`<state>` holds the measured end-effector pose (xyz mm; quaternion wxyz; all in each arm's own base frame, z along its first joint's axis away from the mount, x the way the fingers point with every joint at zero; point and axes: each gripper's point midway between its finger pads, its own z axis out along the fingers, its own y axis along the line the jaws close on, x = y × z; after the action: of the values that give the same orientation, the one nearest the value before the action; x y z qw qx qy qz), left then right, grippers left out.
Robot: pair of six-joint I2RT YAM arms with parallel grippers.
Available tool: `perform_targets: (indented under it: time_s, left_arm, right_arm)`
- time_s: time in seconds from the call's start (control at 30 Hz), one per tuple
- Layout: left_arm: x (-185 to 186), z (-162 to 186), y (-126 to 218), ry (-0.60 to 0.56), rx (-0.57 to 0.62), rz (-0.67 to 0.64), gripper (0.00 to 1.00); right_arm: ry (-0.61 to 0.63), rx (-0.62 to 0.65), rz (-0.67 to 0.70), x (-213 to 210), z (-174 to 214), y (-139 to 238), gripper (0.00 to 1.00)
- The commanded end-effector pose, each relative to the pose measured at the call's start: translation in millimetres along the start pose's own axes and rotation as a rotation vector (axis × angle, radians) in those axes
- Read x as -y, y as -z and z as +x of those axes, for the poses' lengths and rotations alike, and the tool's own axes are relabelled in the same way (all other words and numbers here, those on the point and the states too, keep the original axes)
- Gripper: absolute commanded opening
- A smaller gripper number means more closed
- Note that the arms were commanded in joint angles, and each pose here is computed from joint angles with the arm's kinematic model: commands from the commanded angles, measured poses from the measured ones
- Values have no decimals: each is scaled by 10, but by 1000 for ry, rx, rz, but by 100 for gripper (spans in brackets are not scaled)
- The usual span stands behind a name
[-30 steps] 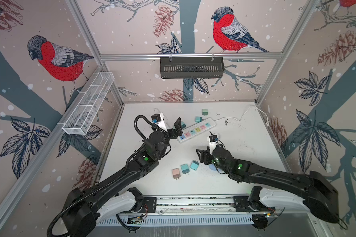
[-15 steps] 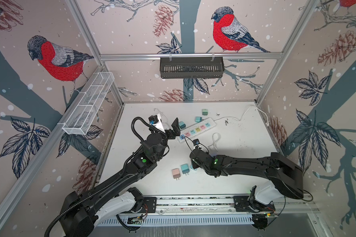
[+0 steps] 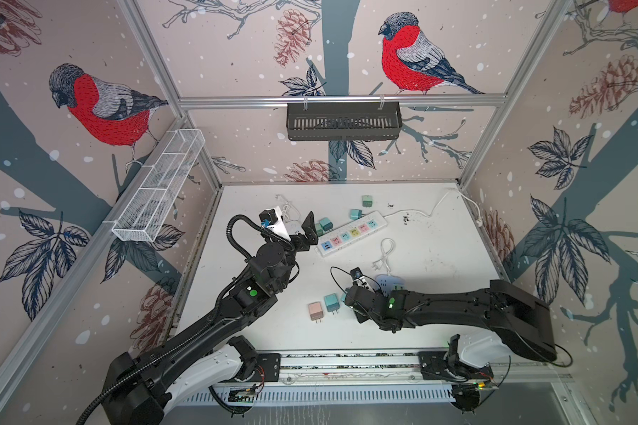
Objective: Insert the plug
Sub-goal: 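Reach the right gripper down to the teal plug beside the pink plug, then close the right gripper on the teal plug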
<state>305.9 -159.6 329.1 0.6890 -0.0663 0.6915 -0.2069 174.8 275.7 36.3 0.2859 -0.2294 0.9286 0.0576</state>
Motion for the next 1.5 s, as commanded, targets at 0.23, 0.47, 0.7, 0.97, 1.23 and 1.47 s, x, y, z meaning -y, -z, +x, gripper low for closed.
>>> perform_targets:
  time_s: [0.23, 0.47, 0.7, 0.97, 1.23, 1.47]
  left_arm:
    - [-26, -68, -5, 6, 36, -14, 98]
    - [-18, -95, 5, 6, 41, -10, 98]
    - [-35, -118, 27, 6, 48, -12, 98]
    - [-54, -155, 73, 10, 59, -10, 98]
    - [-63, -179, 93, 12, 65, -9, 98]
    - [-64, -192, 109, 17, 69, -5, 98]
  right_arm:
    - [46, -48, 67, -16, 48, -181, 38]
    - [53, -35, 19, -170, -46, -218, 63]
    - [35, -20, 30, -160, -150, -353, 75]
    - [-7, -10, 19, -96, -277, -490, 78]
    - [-22, -21, 8, -41, -276, -584, 65]
    - [-31, -17, -31, -77, -246, -573, 50]
